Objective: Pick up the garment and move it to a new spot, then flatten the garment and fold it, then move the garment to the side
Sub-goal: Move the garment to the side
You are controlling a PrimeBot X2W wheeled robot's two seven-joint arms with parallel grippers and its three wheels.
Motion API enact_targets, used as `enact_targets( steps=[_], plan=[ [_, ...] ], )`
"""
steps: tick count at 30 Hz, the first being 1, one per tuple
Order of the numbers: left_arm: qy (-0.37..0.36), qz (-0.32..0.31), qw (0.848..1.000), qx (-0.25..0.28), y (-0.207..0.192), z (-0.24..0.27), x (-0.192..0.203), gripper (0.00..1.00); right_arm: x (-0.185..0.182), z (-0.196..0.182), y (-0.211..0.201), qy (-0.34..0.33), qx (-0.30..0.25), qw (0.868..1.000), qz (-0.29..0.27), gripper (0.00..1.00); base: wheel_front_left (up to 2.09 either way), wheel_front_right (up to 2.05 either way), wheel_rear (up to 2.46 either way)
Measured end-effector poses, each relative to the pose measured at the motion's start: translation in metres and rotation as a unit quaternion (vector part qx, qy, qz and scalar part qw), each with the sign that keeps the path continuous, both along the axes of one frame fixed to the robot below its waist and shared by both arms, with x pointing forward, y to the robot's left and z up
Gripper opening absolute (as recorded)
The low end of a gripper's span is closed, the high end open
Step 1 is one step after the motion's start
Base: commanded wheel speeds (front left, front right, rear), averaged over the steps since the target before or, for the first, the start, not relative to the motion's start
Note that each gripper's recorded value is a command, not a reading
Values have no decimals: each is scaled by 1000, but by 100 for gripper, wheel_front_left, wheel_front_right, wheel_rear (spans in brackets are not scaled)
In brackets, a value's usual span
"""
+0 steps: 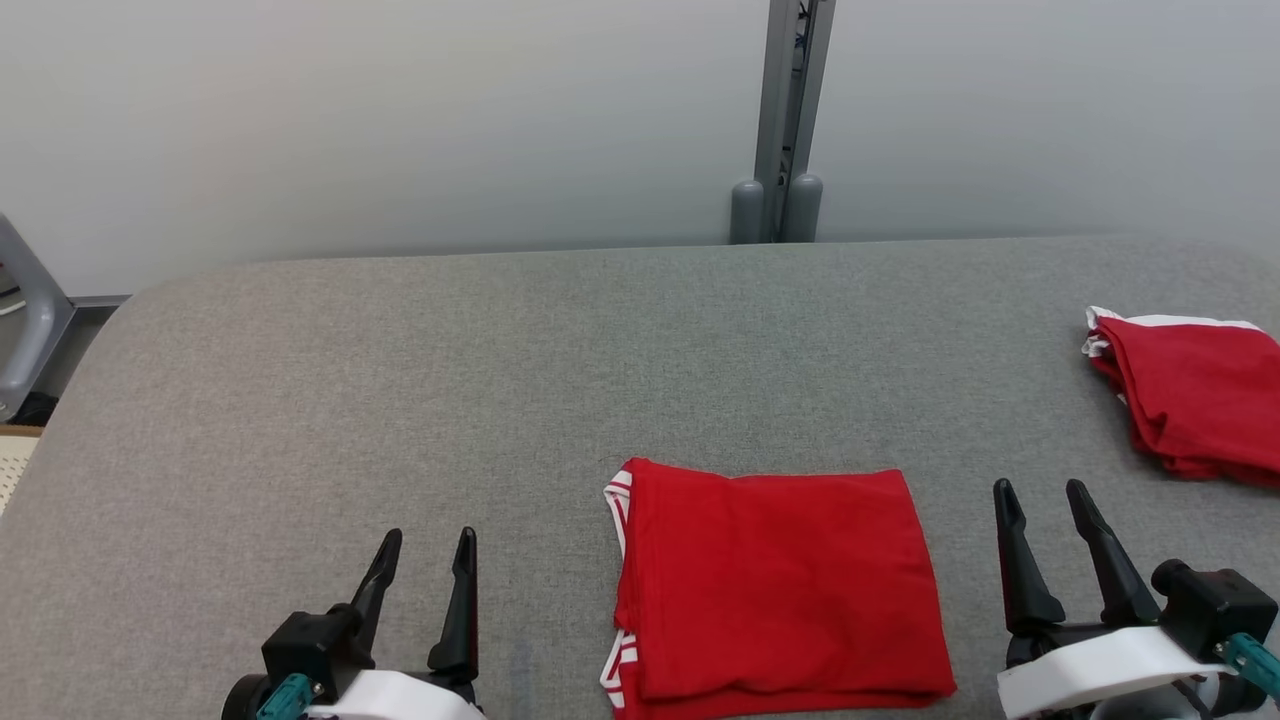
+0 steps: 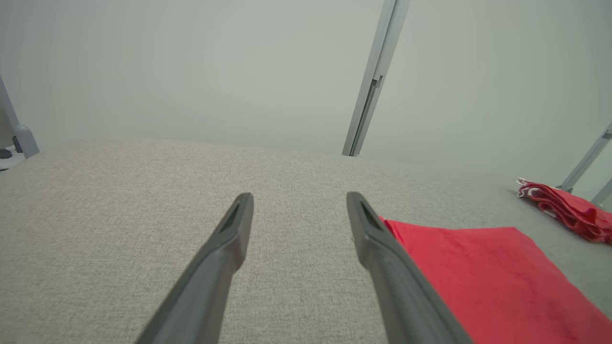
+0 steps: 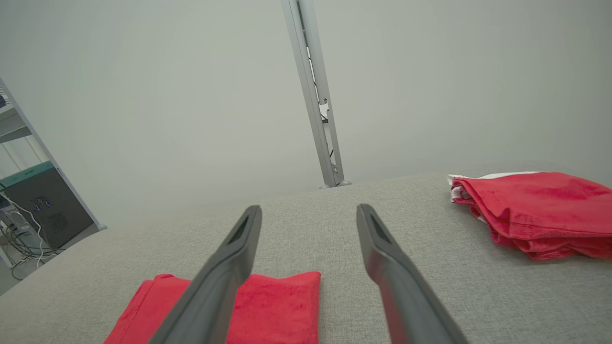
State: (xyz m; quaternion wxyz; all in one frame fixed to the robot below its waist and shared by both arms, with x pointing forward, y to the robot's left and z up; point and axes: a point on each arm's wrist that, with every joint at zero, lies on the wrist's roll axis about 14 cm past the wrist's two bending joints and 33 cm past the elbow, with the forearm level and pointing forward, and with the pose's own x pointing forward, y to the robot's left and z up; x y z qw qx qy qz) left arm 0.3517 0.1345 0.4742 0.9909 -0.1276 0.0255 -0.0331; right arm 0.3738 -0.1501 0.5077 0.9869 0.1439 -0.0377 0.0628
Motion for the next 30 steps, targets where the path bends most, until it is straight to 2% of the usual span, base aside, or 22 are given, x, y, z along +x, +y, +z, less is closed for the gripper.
enact_targets(
  steps=[18,25,30],
  plan=[
    [-3,1,1000,2,1,0,1,100,3,-4,0,10,-10,1000,1,100,0,0,0],
    [3,0,1000,2,0,-4,0,100,8,-38,-12,101,-55,993,-2,100,0,0,0],
    [13,4,1000,5,3,-11,-1,100,11,-69,-4,181,-81,980,29,100,0,0,0]
  ],
)
